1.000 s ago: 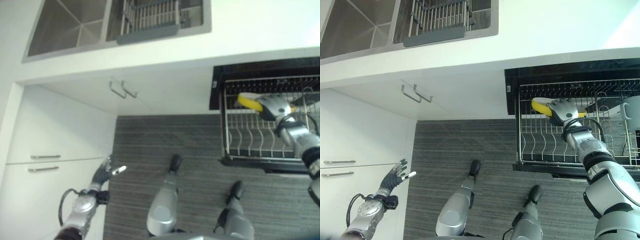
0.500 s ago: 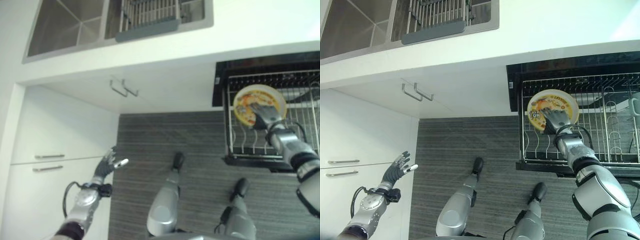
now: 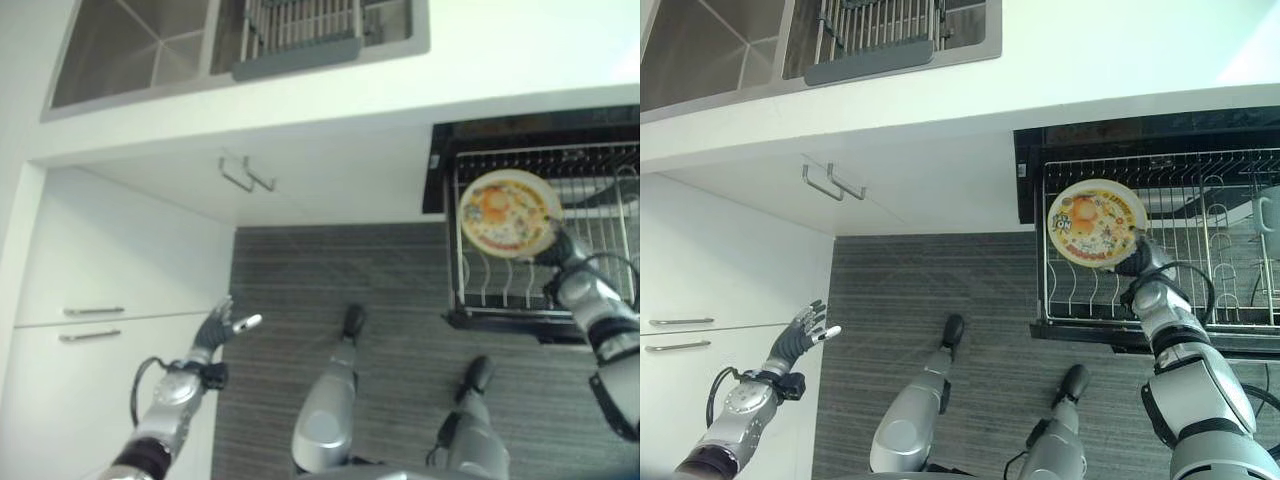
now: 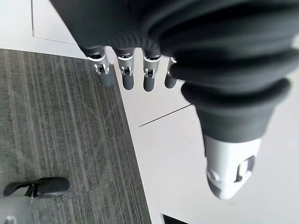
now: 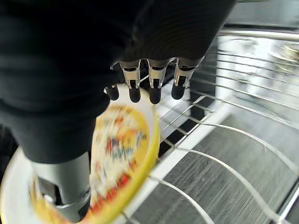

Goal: Place the dishes in the dishwasher.

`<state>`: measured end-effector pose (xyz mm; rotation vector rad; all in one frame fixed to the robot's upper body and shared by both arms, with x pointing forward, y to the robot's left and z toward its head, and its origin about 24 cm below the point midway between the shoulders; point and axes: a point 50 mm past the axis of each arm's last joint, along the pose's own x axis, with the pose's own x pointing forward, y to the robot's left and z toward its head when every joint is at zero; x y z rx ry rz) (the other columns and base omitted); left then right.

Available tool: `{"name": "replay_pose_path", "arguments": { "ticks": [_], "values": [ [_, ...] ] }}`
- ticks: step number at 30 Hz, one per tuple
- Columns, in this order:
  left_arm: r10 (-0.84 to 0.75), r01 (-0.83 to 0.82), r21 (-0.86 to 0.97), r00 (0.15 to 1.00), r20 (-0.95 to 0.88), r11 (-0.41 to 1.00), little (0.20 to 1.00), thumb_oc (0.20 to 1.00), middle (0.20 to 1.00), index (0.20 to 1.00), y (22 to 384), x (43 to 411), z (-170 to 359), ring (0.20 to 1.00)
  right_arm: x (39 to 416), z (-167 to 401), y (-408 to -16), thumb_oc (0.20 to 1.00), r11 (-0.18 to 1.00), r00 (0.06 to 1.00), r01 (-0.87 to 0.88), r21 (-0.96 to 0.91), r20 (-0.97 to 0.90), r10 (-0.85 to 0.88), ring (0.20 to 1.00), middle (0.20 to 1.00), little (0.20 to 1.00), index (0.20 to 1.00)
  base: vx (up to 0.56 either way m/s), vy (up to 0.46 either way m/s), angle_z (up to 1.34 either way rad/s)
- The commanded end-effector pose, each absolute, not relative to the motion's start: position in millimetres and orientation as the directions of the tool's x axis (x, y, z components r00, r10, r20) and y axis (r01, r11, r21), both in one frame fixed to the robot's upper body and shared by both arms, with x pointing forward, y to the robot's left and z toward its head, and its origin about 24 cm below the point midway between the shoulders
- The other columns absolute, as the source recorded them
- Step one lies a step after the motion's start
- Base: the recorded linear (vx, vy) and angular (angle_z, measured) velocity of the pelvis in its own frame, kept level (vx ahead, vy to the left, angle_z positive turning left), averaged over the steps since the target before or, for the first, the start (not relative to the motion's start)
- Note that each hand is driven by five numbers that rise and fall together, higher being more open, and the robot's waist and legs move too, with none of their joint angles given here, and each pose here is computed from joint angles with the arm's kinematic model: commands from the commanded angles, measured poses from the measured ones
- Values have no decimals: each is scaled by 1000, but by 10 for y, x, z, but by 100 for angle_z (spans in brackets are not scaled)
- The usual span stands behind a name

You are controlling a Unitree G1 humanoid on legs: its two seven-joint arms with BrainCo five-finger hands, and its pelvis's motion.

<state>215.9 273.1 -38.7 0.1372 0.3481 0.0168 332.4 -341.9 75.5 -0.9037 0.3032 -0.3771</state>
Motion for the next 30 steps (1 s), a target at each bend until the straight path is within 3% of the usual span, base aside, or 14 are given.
{"name": "replay_pose_path", "arguments": {
  "ticks": [1, 5, 11, 20, 30],
  "values": [
    [10, 46, 159, 942, -335, 986, 1000, 1000, 1000, 1000, 2667, 2220, -386, 1000, 3460, 943, -3334, 1000, 714, 921, 232, -660, -86, -379, 1000, 1000, 1000, 1000, 12, 53, 0],
    [29, 40, 180, 930, -366, 983, 1000, 1000, 1000, 1000, 2656, 2135, -477, 1000, 3499, 972, -3259, 1000, 895, 938, 285, -342, -92, -334, 1000, 1000, 1000, 1000, 28, 88, -3],
    [107, -6, 199, 861, -498, 980, 1000, 1000, 1000, 1000, 2785, 1859, -729, 1000, 3269, 557, -3270, 1000, 983, 938, 139, -119, -302, -169, 1000, 1000, 1000, 1000, 71, 35, -11],
    [252, -99, 262, 717, -650, 960, 1000, 1000, 1000, 1000, 2926, 1306, -1065, 1000, 2873, 283, -3235, 1000, 987, 925, 157, -18, -347, -153, 1000, 1000, 1000, 1000, 154, 14, -23],
    [301, -174, 249, 641, -705, 953, 1000, 1000, 1000, 1000, 2873, 1028, -1226, 1000, 2348, 340, -3401, 1000, 934, 905, 355, -47, -233, -356, 1000, 1000, 1000, 1000, 47, 20, -28]
  ]
}}
